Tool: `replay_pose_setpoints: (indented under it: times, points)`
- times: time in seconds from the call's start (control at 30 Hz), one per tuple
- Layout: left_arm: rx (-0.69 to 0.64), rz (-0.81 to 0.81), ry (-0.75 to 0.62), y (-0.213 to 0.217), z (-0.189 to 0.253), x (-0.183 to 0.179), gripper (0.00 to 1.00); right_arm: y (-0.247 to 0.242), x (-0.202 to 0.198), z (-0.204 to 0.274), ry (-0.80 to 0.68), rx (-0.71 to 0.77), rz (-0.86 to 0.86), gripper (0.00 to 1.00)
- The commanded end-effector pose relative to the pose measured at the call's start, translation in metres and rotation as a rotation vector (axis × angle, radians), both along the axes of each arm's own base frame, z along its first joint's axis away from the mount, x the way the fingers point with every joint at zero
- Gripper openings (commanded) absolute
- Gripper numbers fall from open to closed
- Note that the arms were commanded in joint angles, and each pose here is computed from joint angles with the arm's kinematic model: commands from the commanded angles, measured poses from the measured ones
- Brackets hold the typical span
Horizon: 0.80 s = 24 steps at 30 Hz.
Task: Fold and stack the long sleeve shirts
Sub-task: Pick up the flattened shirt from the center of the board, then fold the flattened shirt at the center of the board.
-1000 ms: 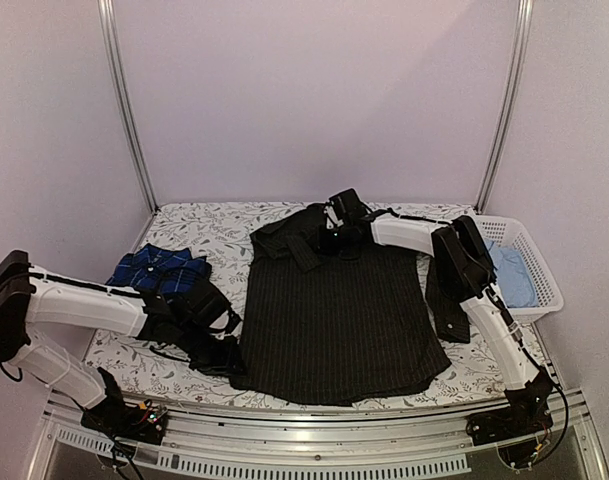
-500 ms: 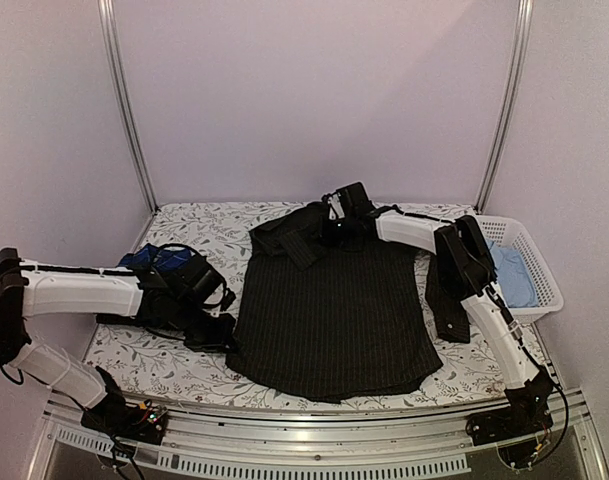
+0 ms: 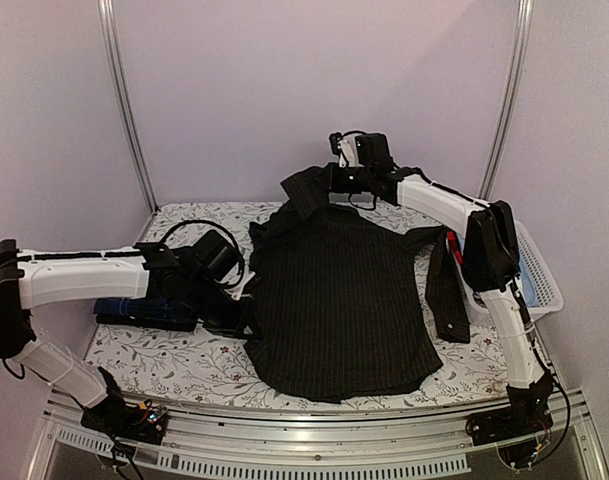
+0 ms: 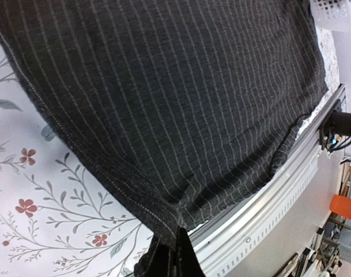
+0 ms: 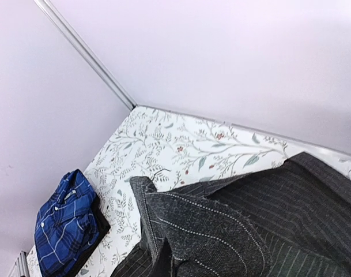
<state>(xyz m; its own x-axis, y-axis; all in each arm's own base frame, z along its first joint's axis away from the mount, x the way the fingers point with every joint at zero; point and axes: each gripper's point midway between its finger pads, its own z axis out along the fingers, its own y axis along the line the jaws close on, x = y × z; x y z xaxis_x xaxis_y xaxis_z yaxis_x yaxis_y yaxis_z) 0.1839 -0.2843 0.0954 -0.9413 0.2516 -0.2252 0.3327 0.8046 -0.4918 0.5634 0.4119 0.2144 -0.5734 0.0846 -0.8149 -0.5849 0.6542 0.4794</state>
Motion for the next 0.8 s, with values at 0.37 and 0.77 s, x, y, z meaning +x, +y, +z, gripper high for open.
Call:
replay_pose_setpoints:
  times: [0.37,0.77]
  points:
    - [-0.039,-0.248,0.041,-0.067,0.006,-0.023,0.05,-0.101,0.030,0.107,-0.191,-0.028,-0.230,0.00]
    - [-0.072,-0.353,0.063,-0.120,-0.004,-0.026,0.06,-0.156,0.032,0.090,-0.118,-0.104,-0.374,0.00]
